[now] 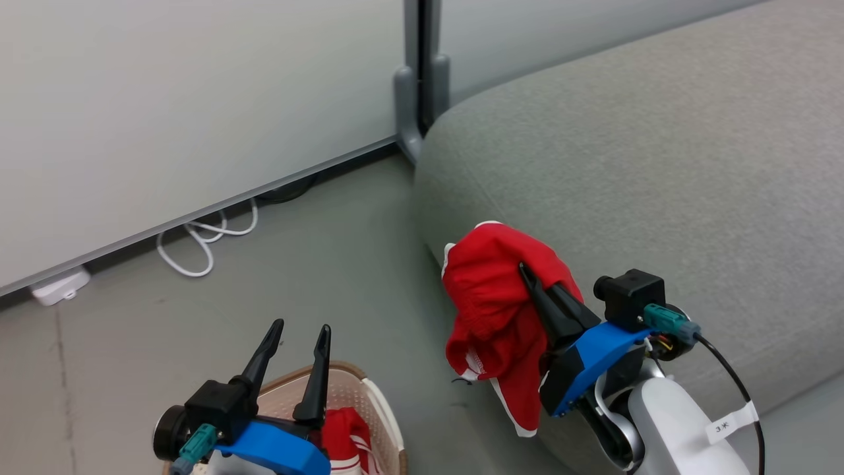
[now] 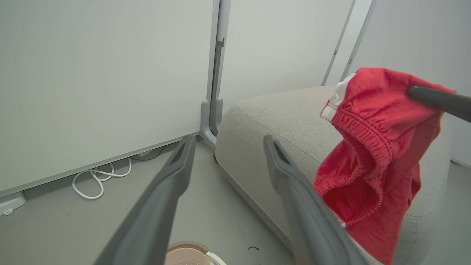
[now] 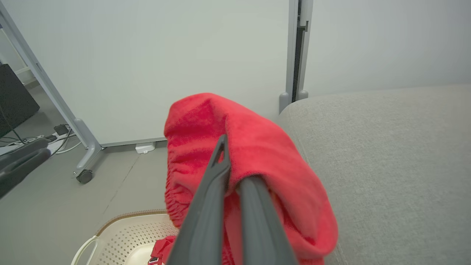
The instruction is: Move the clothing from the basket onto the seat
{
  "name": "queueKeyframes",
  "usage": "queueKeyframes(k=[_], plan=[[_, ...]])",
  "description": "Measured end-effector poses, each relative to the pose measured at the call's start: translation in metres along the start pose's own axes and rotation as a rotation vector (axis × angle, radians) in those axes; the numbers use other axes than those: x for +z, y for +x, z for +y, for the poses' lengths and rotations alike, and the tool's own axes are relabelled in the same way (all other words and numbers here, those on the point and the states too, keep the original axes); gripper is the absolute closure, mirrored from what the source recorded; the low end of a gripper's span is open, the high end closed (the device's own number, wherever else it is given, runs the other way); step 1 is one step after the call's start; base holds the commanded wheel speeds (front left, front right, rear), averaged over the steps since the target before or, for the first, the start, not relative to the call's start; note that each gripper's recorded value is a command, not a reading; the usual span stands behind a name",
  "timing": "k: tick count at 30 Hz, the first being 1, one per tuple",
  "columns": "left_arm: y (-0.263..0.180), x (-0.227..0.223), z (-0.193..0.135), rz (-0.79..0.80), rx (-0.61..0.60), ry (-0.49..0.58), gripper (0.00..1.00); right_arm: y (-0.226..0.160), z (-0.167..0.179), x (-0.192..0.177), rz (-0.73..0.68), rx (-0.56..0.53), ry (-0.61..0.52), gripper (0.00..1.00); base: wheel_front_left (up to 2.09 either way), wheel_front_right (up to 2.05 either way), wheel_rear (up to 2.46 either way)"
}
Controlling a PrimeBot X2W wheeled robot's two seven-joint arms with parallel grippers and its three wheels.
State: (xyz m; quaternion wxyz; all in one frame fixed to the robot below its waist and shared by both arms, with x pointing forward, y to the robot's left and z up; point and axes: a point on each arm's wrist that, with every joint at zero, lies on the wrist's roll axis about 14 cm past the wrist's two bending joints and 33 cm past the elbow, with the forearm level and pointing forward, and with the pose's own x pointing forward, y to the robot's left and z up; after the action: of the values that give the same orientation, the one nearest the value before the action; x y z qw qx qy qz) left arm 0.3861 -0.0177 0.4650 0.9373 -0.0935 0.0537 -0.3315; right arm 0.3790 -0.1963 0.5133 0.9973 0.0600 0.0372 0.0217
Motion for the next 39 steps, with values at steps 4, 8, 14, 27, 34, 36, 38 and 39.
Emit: queueKeyframes(k=[4,8,14,27,34,36,38,39], plan=[[0.012,-0.005,-0.016,0.012,-0.058,-0.001,0.0,-0.013,-0.018,-0.001,-0.001,-0.06,0.004,1.0,0.0,0.0,0.0],[0.021,-0.007,-0.028,0.018,-0.098,-0.005,0.0,-0.025,-0.032,-0.001,-0.002,-0.107,0.011,1.0,0.0,0.0,0.0],[0.026,-0.01,-0.032,0.024,-0.117,-0.007,0.0,-0.03,-0.042,0.001,-0.009,-0.141,0.015,1.0,0.0,0.0,0.0],[0.033,-0.01,-0.02,0.009,-0.101,-0.021,0.0,0.002,-0.087,0.042,-0.102,-0.244,-0.005,1.0,0.0,0.0,0.0],[0.048,-0.016,-0.002,0.003,-0.107,-0.017,0.0,0.042,-0.146,0.091,-0.191,-0.374,-0.015,1.0,0.0,0.0,0.0],[0.053,-0.018,0.004,-0.003,-0.11,-0.015,0.0,0.054,-0.162,0.107,-0.219,-0.4,-0.034,1.0,0.0,0.0,0.0],[0.058,-0.02,0.012,-0.006,-0.112,-0.012,0.0,0.067,-0.179,0.124,-0.245,-0.425,-0.06,1.0,0.0,0.0,0.0],[0.061,-0.021,0.016,-0.009,-0.113,-0.01,0.0,0.073,-0.187,0.132,-0.261,-0.439,-0.077,1.0,0.0,0.0,0.0]])
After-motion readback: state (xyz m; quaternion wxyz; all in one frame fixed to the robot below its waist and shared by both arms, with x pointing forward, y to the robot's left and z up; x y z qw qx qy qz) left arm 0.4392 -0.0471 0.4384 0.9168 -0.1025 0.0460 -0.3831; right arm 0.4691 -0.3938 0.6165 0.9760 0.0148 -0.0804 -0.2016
